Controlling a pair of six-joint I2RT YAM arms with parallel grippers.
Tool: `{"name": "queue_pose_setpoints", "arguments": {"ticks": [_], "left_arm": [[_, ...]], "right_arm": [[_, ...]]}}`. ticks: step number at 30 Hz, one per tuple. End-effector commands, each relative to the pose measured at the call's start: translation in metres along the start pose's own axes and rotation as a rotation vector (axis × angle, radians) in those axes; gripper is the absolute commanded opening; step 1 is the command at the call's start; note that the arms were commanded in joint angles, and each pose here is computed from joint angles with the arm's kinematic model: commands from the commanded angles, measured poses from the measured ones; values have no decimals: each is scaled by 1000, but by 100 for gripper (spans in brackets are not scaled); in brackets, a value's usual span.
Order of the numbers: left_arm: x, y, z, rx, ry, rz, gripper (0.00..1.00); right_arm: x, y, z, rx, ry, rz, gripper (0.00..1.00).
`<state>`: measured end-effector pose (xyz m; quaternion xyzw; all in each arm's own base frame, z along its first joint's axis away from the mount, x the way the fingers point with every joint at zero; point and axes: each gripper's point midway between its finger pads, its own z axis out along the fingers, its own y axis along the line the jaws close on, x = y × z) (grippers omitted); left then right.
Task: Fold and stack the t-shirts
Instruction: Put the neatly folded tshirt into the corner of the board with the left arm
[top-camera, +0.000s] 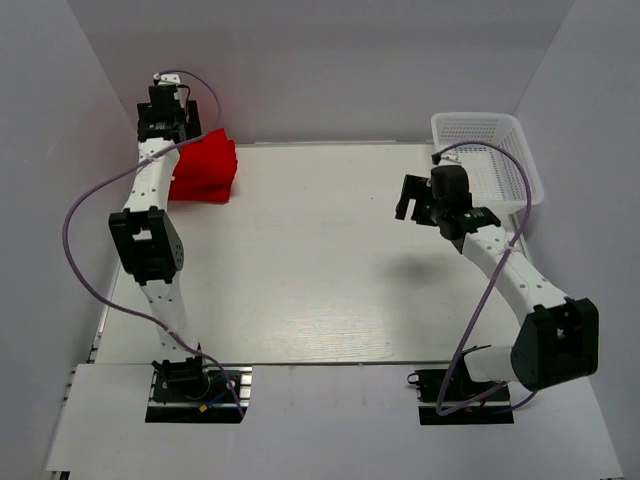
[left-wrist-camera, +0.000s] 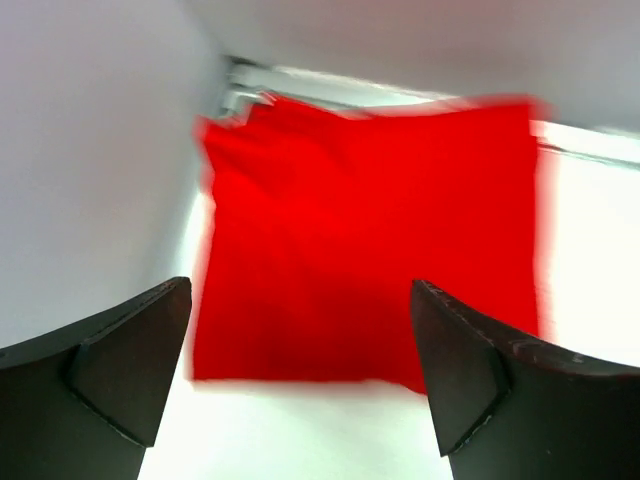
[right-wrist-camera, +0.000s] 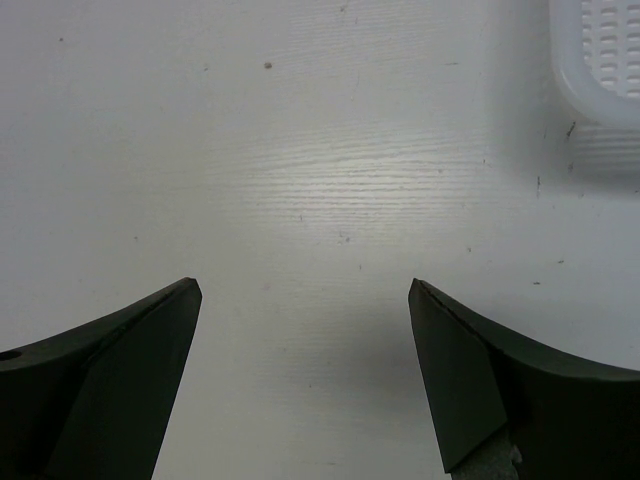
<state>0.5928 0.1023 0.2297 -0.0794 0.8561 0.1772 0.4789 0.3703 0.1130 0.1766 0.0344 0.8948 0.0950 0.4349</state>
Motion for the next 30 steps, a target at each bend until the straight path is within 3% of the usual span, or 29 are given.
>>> {"name": "queue_pose_setpoints", "arguments": {"ticks": [1, 5, 6, 8, 9, 13, 17, 20, 30], "left_arm": [[3, -54, -78, 251, 41, -132, 100], [40, -97, -127, 249, 104, -190, 100], [68, -107, -134, 258, 159, -184, 100], [74, -113, -168, 283, 147, -211, 100], [107, -131, -184, 310, 207, -198, 100], [157, -138, -240, 345, 219, -190, 100], [215, -123, -272, 290, 327, -148, 100], [230, -117, -286, 287, 345, -145, 100], [206, -95, -314, 307, 223, -223, 100]], "right_arm": [[5, 5, -12, -50, -6, -2, 90], [26, 0, -20, -60, 14, 3, 90], [25, 1, -26, -77, -1, 3, 90], [39, -4, -32, -70, 8, 2, 90], [44, -7, -36, -69, 1, -2, 90], [61, -10, -51, -102, -20, 2, 90], [90, -16, -56, -112, 20, 18, 90], [101, -14, -61, -144, 26, 40, 90], [107, -14, -67, -166, 2, 46, 90]]}}
